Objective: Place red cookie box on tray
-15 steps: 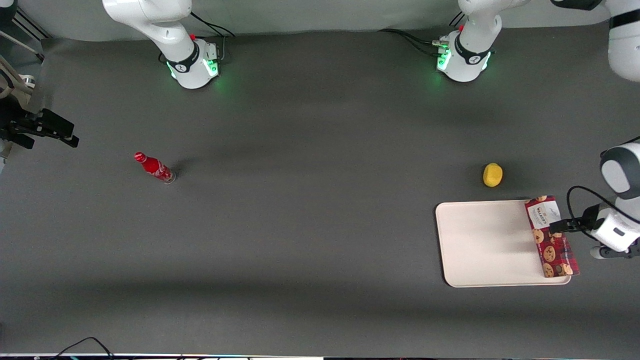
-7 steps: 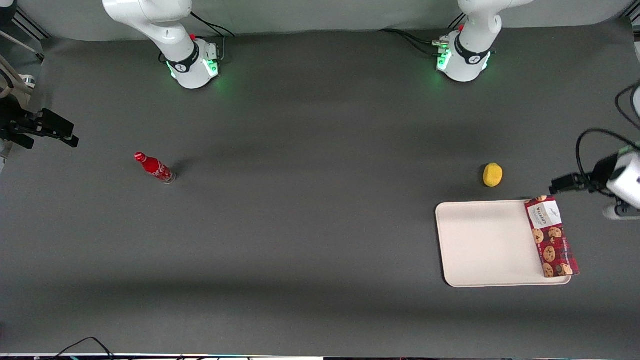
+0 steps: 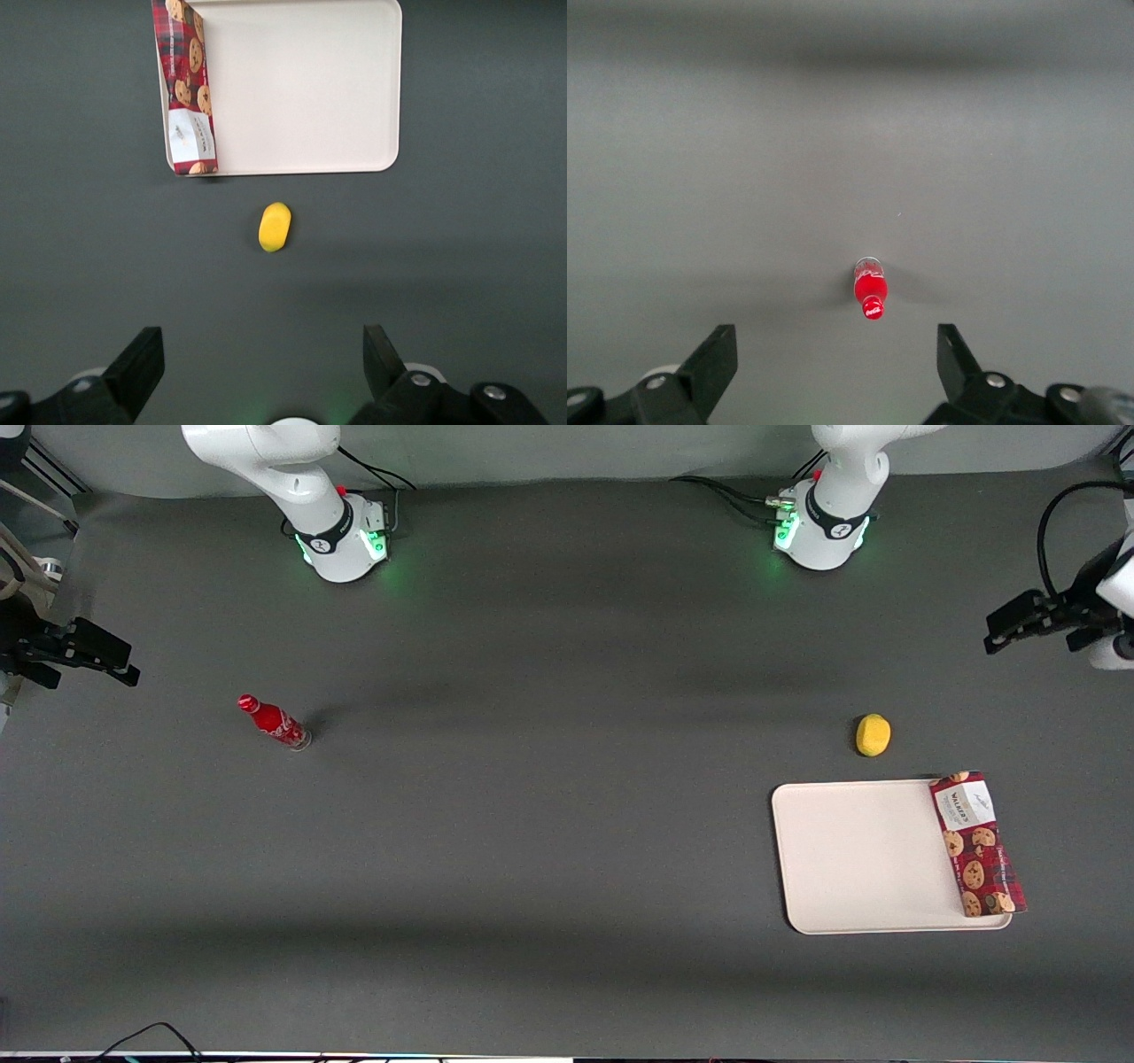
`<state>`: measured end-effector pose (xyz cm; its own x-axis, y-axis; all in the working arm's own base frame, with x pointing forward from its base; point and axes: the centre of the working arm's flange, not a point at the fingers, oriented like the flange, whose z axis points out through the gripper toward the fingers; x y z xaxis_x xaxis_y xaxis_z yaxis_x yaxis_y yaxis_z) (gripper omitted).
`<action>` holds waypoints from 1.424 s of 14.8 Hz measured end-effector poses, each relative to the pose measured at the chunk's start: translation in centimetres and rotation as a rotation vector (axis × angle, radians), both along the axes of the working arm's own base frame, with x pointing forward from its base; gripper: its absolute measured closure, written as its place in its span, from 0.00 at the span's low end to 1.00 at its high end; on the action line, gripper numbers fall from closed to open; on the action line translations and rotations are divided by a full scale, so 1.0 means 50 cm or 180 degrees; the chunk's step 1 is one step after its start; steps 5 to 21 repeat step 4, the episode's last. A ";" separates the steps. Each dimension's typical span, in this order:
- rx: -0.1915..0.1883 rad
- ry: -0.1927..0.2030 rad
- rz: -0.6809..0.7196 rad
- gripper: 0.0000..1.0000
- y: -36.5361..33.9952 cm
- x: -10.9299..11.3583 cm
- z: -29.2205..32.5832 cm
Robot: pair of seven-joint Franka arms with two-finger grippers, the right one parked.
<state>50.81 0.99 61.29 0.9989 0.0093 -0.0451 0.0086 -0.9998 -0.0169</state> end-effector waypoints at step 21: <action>0.0012 0.0033 0.0005 0.00 -0.002 -0.017 0.011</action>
